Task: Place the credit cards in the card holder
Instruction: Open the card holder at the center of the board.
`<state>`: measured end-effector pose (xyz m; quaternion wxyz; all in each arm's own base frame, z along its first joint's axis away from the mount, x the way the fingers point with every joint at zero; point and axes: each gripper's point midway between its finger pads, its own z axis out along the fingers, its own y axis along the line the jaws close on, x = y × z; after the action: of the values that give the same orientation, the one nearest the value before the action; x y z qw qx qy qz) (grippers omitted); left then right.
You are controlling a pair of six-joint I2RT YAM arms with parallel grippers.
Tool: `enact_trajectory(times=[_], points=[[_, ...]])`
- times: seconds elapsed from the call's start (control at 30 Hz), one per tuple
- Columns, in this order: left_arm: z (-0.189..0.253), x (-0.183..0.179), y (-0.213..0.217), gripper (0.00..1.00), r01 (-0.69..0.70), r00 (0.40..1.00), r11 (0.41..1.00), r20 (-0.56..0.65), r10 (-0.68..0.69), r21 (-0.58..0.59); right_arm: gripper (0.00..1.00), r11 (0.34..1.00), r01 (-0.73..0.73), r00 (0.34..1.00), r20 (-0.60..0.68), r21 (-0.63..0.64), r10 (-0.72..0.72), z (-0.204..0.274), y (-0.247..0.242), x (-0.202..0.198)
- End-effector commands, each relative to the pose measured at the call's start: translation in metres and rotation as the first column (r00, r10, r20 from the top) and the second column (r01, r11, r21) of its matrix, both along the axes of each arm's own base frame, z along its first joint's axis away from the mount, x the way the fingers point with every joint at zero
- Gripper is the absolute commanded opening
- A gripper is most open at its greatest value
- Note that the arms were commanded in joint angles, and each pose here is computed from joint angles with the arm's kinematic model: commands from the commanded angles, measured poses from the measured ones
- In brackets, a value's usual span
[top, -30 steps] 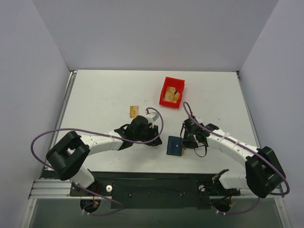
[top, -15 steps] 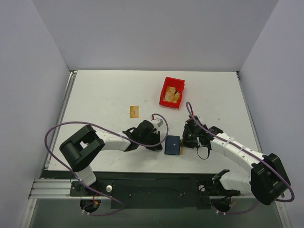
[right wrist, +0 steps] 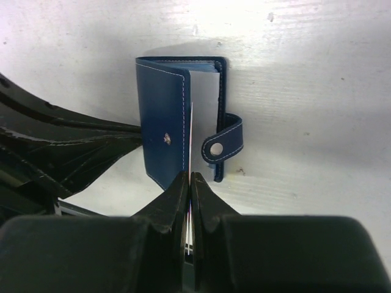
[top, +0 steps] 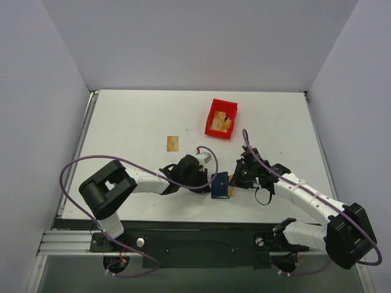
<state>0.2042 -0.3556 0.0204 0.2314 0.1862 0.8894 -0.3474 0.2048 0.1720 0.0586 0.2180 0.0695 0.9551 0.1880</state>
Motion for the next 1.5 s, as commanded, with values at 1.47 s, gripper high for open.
enact_trajectory(times=[1.47], points=[[-0.044, -0.012, 0.084, 0.0, -0.215, 0.974, 0.961, -0.034, 0.224, 0.175, 0.0, 0.965, -0.081, 0.996, -0.026, 0.248, 0.091, -0.036, 0.066, 0.023]])
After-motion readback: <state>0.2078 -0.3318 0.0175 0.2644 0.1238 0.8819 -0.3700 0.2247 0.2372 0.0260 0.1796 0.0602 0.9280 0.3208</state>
